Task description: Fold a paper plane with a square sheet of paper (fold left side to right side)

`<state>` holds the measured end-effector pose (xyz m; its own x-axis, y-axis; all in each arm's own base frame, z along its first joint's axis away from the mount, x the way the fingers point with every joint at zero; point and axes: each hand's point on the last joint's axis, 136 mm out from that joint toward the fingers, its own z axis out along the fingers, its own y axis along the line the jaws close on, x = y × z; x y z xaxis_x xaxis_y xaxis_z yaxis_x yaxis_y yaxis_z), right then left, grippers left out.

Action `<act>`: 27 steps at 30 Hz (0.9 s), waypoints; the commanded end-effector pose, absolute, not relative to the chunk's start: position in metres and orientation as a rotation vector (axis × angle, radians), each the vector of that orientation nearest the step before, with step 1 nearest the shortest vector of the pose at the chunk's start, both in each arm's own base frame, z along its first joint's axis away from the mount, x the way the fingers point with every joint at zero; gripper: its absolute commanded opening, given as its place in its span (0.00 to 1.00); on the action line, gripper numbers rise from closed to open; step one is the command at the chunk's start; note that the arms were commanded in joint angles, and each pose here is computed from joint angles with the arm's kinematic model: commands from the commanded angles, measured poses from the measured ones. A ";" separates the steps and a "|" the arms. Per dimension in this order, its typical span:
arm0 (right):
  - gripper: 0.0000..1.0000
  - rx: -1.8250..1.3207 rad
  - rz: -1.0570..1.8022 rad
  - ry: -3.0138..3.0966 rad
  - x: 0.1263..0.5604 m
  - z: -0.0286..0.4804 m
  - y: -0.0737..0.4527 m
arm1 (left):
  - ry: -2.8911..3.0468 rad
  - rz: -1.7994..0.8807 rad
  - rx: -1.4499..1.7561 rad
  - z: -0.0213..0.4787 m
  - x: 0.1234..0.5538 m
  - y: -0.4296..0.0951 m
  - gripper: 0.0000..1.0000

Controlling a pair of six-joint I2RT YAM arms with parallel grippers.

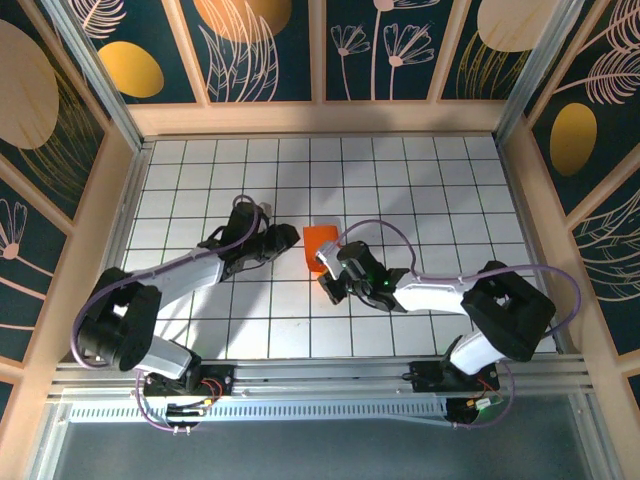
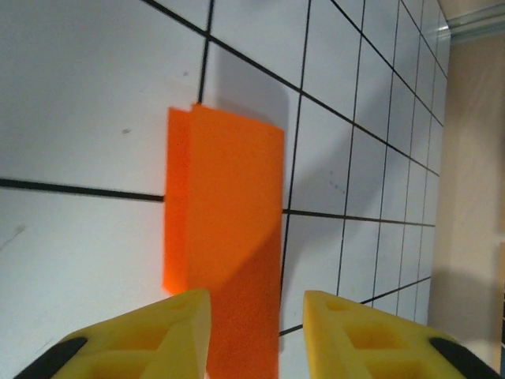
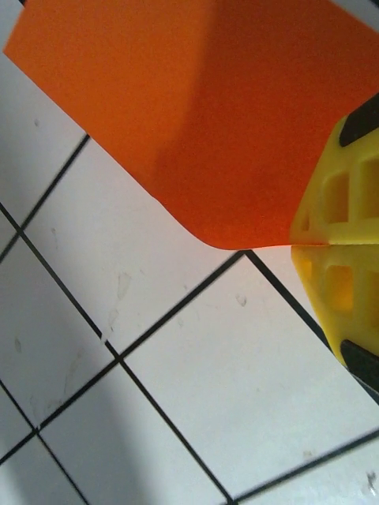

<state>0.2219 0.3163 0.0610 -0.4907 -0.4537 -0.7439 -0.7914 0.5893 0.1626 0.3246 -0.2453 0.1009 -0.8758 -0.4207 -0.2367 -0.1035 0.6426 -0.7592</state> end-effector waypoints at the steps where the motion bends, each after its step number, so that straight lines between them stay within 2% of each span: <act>1: 0.00 -0.999 0.859 2.209 0.201 0.057 0.321 | 2.530 -1.159 -0.275 0.094 0.326 -0.265 0.31; 12: 0.00 -0.964 0.958 2.249 0.199 0.051 0.316 | 2.698 -1.112 -0.114 0.044 0.338 -0.307 0.21; 27: 0.00 -0.849 1.000 2.326 0.210 0.048 0.305 | 2.837 -0.887 -0.114 -0.013 0.326 -0.287 0.09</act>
<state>0.2083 0.3079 0.0522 -0.6642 -0.3733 -0.6476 -0.7252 0.5320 0.4371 0.3370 -0.3002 0.0136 -0.9749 -0.1454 -0.1687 -0.0017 0.7623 -0.6473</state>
